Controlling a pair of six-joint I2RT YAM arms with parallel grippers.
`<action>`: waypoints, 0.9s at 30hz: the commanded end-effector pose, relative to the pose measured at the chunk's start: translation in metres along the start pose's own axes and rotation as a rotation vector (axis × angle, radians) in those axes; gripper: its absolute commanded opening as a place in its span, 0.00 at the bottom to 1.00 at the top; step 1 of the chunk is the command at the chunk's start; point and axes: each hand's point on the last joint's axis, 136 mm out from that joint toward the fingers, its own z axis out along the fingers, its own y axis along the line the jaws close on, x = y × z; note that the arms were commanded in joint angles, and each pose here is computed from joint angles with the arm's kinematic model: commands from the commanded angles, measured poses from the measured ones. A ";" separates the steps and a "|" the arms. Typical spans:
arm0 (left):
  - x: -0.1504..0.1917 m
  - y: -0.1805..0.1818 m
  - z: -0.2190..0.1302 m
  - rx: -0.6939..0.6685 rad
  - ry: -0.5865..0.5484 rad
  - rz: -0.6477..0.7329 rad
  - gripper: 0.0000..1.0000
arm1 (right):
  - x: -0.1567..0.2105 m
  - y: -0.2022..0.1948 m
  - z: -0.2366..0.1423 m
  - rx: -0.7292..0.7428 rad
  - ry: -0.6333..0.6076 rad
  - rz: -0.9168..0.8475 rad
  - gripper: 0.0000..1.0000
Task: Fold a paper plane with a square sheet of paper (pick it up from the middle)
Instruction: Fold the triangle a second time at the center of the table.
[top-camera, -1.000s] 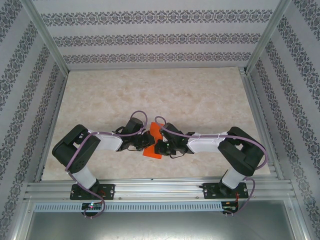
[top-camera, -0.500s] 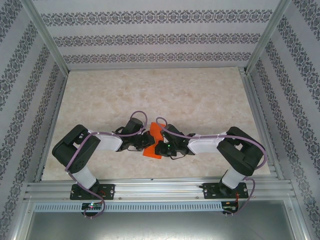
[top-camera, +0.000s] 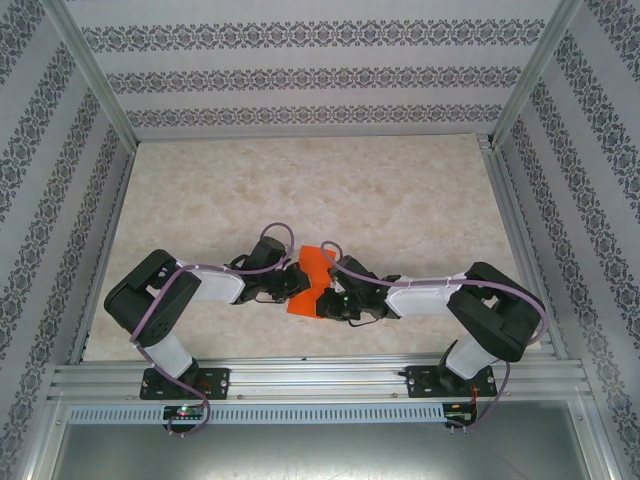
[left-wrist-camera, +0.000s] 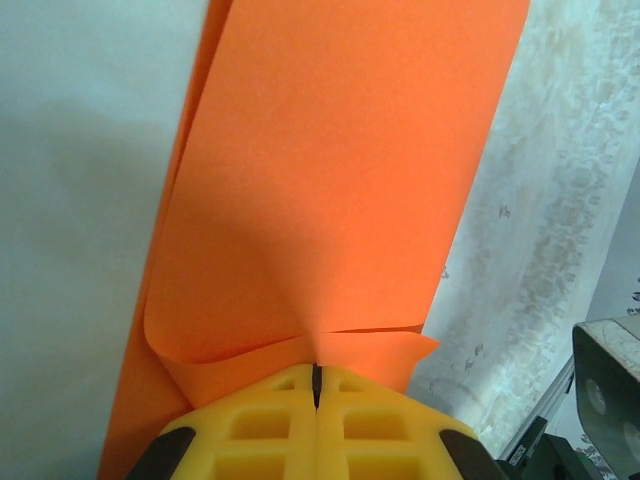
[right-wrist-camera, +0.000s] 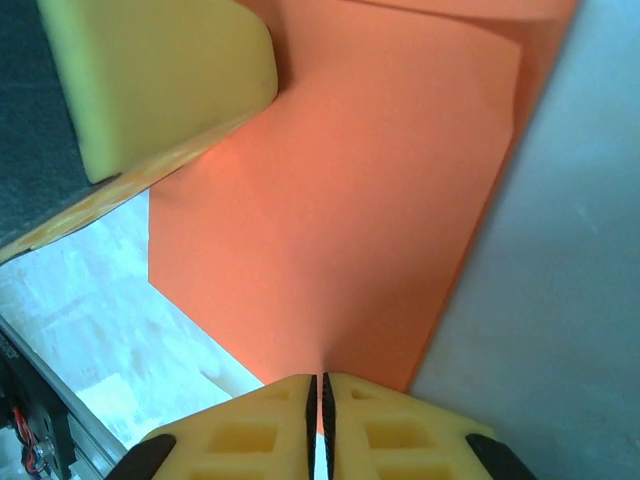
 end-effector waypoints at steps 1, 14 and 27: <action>0.013 0.047 0.001 -0.152 0.012 -0.063 0.00 | 0.041 -0.035 0.002 0.102 0.122 0.054 0.14; 0.013 0.047 0.000 -0.156 0.009 -0.063 0.00 | 0.050 -0.036 -0.003 0.088 0.110 0.049 0.14; 0.014 0.044 0.000 -0.145 0.018 -0.055 0.00 | 0.048 -0.033 -0.009 0.082 0.076 0.058 0.10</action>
